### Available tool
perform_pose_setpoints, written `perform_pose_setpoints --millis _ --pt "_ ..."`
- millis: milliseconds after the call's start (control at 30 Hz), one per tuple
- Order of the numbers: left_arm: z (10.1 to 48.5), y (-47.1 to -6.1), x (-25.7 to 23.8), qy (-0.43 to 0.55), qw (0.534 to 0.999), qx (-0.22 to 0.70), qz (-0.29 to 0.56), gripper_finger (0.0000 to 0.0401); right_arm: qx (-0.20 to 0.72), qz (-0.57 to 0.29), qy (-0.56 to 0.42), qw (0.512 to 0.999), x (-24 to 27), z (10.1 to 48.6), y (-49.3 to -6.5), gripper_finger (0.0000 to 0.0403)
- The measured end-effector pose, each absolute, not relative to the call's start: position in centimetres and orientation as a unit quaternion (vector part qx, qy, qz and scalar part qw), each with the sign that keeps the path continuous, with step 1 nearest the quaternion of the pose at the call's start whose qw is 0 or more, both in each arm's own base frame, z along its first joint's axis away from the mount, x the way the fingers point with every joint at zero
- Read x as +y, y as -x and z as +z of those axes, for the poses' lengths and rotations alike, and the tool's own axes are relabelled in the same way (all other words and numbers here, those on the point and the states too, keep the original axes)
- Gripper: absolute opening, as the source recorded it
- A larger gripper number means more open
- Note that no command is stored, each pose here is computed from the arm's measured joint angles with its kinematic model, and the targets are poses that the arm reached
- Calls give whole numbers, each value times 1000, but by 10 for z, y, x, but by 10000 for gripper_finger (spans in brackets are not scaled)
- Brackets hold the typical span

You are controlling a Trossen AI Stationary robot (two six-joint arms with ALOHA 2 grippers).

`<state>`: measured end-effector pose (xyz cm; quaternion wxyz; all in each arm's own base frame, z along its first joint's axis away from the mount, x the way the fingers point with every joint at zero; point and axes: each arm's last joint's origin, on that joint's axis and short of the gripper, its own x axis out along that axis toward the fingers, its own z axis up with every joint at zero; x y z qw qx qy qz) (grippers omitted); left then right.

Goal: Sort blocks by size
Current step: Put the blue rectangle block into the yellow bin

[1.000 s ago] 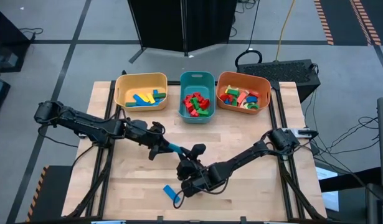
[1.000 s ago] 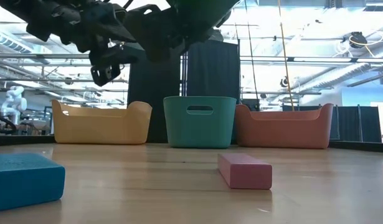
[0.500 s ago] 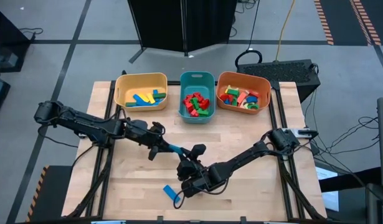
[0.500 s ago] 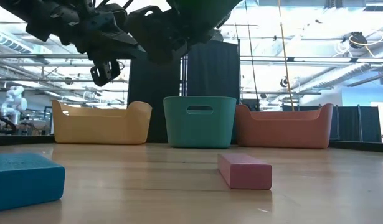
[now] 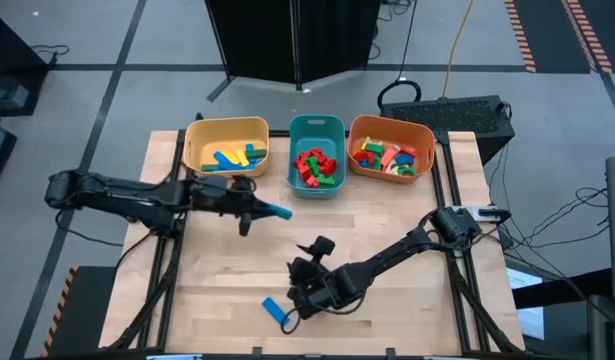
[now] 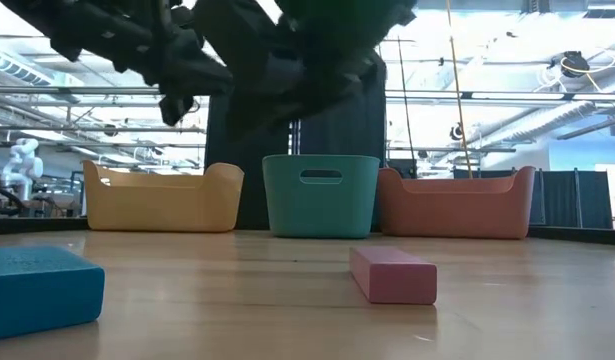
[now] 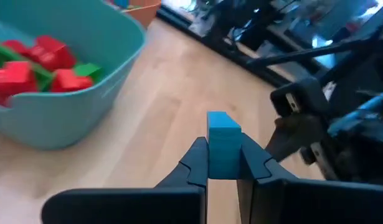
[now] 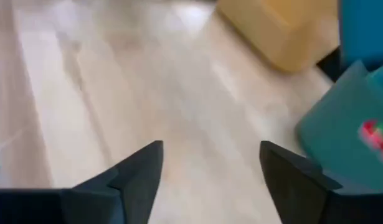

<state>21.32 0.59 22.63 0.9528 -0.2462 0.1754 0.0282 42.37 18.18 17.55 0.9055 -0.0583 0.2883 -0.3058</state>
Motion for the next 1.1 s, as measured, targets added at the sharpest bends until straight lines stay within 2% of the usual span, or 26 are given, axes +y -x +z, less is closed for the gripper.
perform_pose_setpoints --millis 233,433,600,833,933,1100 --pt "235 -184 28 204 954 186 117 16 309 -301 14 902 177 172 -423 293" --pt "233 -154 45 140 928 224 262 16 311 -294 5 904 178 172 -424 296" --pt "232 -141 55 121 911 242 311 16 298 -286 -12 911 179 174 -427 296" --pt "229 -132 73 79 868 264 413 17 293 -162 -87 938 190 176 -443 295" --pt "226 -130 81 79 850 273 443 33 299 -122 -94 942 194 167 -448 295" --pt "219 -129 90 101 840 298 442 89 310 -113 -98 939 197 153 -450 295"
